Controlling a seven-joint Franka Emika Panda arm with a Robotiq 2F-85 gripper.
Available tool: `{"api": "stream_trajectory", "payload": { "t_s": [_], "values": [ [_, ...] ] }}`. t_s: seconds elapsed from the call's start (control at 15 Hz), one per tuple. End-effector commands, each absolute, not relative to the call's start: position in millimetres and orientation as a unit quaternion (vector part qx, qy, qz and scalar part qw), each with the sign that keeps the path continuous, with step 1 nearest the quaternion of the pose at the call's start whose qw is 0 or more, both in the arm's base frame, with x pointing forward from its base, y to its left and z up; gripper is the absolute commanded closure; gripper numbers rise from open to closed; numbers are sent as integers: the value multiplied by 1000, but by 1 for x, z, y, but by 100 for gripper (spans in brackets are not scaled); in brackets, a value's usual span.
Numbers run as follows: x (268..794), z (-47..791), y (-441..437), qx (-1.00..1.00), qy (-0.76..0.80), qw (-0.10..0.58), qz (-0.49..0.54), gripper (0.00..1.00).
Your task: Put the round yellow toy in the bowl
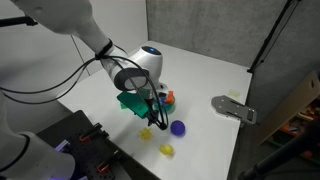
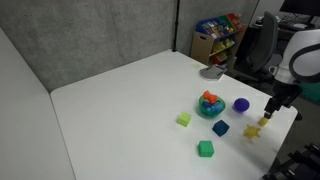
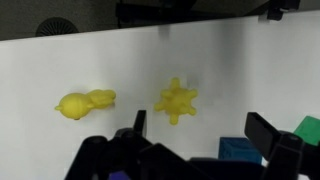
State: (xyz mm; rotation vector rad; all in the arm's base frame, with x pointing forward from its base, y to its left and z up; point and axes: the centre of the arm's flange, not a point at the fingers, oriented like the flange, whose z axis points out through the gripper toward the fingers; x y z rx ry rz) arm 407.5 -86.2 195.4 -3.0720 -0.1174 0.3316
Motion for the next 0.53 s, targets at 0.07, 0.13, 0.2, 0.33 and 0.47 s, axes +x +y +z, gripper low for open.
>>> {"api": "stream_trajectory", "payload": {
  "t_s": [0.07,0.13,0.2,0.33,0.47],
  "values": [
    [410,141,-96,-993,-37,28,111,0],
    [409,131,-98,-993,-33,25,112,0],
    [408,120,-99,-993,-29,23,111,0],
    [405,102,-101,-994,-25,24,104,0],
    [404,88,-101,-995,-15,29,98,0]
  ]
}}
